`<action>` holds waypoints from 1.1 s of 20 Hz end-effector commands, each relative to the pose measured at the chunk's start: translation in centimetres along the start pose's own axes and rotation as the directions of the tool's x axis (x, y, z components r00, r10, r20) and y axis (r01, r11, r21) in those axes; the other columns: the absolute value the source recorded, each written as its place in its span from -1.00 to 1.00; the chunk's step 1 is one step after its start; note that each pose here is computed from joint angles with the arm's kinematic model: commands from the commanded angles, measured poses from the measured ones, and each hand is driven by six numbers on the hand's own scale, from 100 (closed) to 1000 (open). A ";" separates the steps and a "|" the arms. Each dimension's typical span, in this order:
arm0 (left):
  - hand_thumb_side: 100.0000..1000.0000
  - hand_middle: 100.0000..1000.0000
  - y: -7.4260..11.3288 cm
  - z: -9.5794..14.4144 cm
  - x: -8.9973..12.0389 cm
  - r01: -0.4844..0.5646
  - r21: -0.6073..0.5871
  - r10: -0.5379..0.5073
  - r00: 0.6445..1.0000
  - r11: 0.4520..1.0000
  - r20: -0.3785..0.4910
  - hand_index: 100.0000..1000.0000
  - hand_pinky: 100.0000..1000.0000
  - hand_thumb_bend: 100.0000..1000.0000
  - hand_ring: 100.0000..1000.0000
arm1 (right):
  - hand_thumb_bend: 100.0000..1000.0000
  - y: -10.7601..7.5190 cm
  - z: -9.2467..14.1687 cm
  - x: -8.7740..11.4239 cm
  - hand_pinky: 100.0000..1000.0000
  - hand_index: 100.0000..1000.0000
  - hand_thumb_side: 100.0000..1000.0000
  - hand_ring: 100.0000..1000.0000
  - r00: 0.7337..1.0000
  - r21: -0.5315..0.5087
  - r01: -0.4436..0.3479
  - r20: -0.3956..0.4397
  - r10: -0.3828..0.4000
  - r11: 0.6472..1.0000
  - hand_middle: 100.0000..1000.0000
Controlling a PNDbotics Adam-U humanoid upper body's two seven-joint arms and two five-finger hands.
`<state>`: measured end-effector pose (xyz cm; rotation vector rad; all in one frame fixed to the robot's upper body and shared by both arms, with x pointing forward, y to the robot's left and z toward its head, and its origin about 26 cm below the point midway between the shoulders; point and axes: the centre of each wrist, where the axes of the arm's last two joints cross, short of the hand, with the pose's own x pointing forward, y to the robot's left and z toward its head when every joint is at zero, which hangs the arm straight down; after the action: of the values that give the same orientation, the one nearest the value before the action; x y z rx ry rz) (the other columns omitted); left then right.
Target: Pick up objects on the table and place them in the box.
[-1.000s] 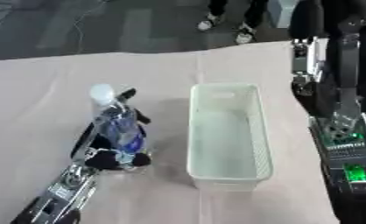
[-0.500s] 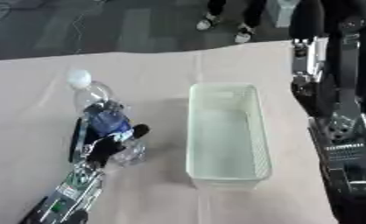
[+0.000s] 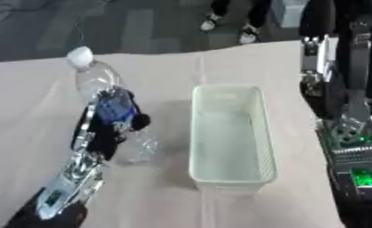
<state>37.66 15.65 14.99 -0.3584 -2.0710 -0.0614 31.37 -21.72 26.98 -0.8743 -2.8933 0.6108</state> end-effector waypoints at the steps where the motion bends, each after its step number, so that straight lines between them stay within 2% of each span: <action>1: -0.84 -1.00 1.5 -1.9 4.3 0.072 -0.043 -0.068 0.995 0.997 0.070 -0.88 -1.00 0.97 -1.00 | -1.00 -0.6 -0.2 0.0 -0.05 0.60 1.00 0.40 1.000 -0.007 -0.016 0.004 0.016 1.000 0.62; 5: -0.83 -1.00 2.4 -3.3 7.8 0.157 -0.082 -0.148 0.983 0.984 0.109 -0.87 -1.00 0.98 -1.00 | -1.00 -0.5 0.1 0.0 -0.05 0.60 1.00 0.40 1.000 0.000 -0.015 -0.003 0.015 1.000 0.62; 8: -0.79 -1.00 2.1 -3.8 8.8 0.159 -0.111 -0.148 0.984 0.981 0.102 -0.86 -1.00 0.98 -1.00 | -1.00 -0.5 0.1 0.0 -0.04 0.60 1.00 0.40 1.000 0.002 -0.013 -0.005 0.013 1.000 0.62; 15: -0.74 -1.00 -0.1 -4.4 8.9 0.096 -0.184 -0.080 0.993 0.978 0.091 -0.83 -1.00 0.98 -1.00 | -1.00 -0.6 0.1 0.0 -0.04 0.60 1.00 0.40 1.000 0.004 -0.016 -0.006 0.016 1.000 0.61; 22: -0.73 -1.00 -2.1 -4.5 7.4 0.043 -0.202 -0.027 0.996 0.978 0.081 -0.83 -1.00 0.98 -1.00 | -1.00 -0.7 -0.1 -0.1 -0.04 0.60 1.00 0.40 1.000 -0.003 -0.018 -0.002 0.018 1.000 0.60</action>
<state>37.53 14.95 22.75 -0.4368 -2.1177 -0.2735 31.37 -22.03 26.61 -0.8839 -2.8651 0.6098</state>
